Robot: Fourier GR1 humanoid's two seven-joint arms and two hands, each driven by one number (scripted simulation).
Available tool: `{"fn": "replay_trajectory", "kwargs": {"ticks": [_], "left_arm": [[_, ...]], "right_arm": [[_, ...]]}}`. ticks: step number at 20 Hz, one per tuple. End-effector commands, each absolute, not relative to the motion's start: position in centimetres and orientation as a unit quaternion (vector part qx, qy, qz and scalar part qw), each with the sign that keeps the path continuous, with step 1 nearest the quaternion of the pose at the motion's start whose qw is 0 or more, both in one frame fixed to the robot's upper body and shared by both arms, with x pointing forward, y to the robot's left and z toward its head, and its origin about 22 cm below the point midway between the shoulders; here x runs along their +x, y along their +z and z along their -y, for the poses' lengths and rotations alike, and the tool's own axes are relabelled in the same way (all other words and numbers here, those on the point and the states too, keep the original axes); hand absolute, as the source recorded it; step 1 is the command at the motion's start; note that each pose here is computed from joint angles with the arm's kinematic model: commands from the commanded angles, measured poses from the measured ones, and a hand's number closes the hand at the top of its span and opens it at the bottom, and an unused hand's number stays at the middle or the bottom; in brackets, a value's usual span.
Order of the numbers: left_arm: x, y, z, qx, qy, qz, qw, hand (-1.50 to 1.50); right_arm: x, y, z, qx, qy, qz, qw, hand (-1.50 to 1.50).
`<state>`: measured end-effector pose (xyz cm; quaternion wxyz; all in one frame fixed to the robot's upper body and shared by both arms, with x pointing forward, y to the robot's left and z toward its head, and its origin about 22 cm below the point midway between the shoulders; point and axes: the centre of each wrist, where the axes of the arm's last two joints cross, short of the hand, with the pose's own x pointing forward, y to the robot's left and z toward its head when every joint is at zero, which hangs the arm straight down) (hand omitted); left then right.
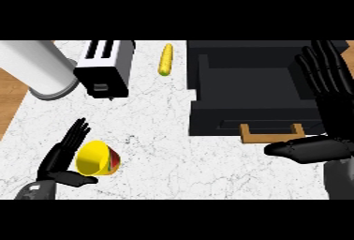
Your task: Pick up the cup, place it into the drawer and close the drawer
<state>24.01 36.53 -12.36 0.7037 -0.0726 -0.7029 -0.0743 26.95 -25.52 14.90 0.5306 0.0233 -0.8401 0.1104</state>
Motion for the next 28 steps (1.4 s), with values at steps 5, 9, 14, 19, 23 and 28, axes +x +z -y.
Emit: {"fn": "replay_trajectory", "kwargs": {"ticks": [5, 9, 14, 19, 23, 28], "left_arm": [[23.3, -13.9, -36.5, -0.122, -0.062, 0.728, 0.672, -1.50], [24.0, -14.8, -33.8, -0.117, -0.066, 0.733, 0.666, -1.50], [23.7, -15.0, -34.3, -0.121, -0.072, 0.736, 0.663, -1.50], [23.7, -15.6, -32.9, -0.146, -0.060, 0.735, 0.659, -1.50], [23.9, -15.9, -31.5, -0.189, -0.049, 0.722, 0.663, -1.50], [25.8, -15.0, -29.8, -0.214, -0.073, 0.765, 0.602, 1.50]], "right_arm": [[26.7, 15.8, 25.6, 0.024, 0.115, 0.836, 0.536, -1.50], [27.6, 14.0, 26.5, 0.031, 0.104, 0.839, 0.533, -1.50], [28.3, 14.8, 25.1, 0.032, 0.109, 0.840, 0.531, -1.50], [27.1, 15.5, 25.7, 0.031, 0.117, 0.841, 0.527, -1.50], [26.3, 14.1, 26.5, 0.025, 0.115, 0.835, 0.537, -1.50], [28.1, 15.7, 27.3, 0.014, 0.108, 0.836, 0.537, -1.50]]}}
